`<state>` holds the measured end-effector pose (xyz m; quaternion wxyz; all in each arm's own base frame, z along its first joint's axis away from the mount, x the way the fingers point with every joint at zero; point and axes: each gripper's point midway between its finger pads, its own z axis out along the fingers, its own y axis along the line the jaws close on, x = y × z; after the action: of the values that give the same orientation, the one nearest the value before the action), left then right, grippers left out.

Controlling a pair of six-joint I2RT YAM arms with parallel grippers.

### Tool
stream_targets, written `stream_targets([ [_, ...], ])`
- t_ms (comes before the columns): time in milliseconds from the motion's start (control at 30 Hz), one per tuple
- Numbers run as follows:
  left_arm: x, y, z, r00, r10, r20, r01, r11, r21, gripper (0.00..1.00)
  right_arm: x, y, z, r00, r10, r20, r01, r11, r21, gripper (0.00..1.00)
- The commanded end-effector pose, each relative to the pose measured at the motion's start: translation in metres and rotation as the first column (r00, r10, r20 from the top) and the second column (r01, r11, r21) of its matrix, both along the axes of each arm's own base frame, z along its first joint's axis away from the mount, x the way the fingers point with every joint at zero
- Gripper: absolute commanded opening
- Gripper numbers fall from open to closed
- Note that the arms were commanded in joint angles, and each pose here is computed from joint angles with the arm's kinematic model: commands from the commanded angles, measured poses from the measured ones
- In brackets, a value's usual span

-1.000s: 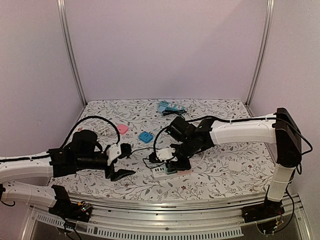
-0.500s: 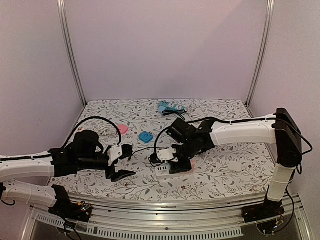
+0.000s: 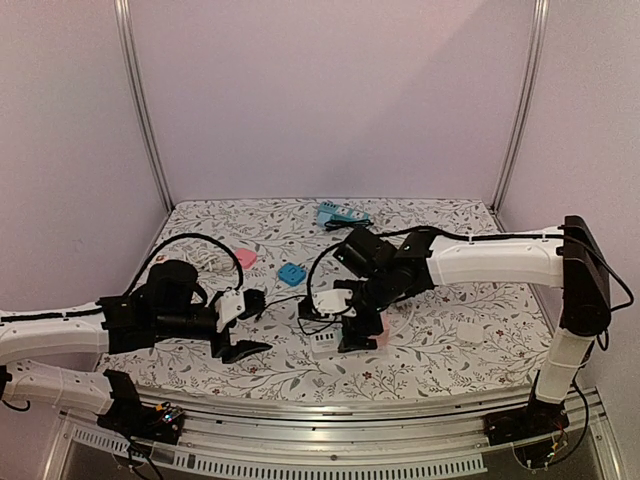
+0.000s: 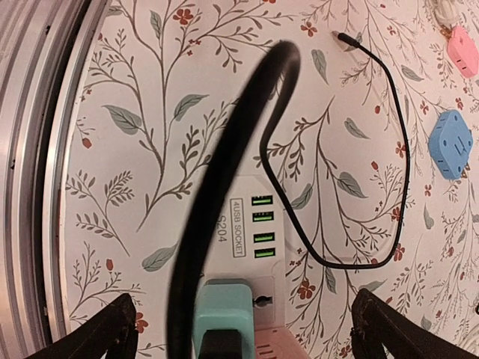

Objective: Insert the plug
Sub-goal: Insert the plug into the socket.

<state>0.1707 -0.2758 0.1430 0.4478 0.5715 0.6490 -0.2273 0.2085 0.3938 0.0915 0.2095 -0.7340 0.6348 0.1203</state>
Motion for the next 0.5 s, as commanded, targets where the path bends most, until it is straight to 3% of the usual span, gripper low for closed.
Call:
stream_targets([
  [0, -0.003, -0.007, 0.009, 0.999, -0.031, 0.008, 0.031, 0.999, -0.011, 0.78, 0.004, 0.003, 0.031, 0.999, -0.014, 0.045, 0.011, 0.999, 0.052, 0.99],
  [200, -0.011, -0.013, 0.008, 0.998, -0.064, -0.001, 0.065, 0.998, 0.016, 0.79, 0.003, -0.010, 0.053, 0.996, -0.039, 0.080, 0.033, 0.997, 0.072, 0.99],
  [300, -0.017, -0.024, 0.013, 0.996, -0.092, -0.020, 0.092, 0.995, 0.033, 0.81, 0.001, -0.018, 0.089, 0.994, -0.081, 0.067, 0.068, 0.981, 0.182, 0.99],
  [367, -0.017, -0.035, 0.017, 0.994, -0.104, -0.032, 0.105, 0.994, 0.039, 0.83, 0.011, -0.024, 0.115, 0.983, -0.181, 0.032, 0.164, 0.944, 0.287, 0.99],
  [467, -0.019, -0.058, 0.024, 0.988, -0.152, -0.018, 0.152, 0.987, 0.052, 0.86, 0.038, -0.049, 0.145, 0.908, -0.415, -0.054, 0.398, 0.819, 0.413, 0.99],
])
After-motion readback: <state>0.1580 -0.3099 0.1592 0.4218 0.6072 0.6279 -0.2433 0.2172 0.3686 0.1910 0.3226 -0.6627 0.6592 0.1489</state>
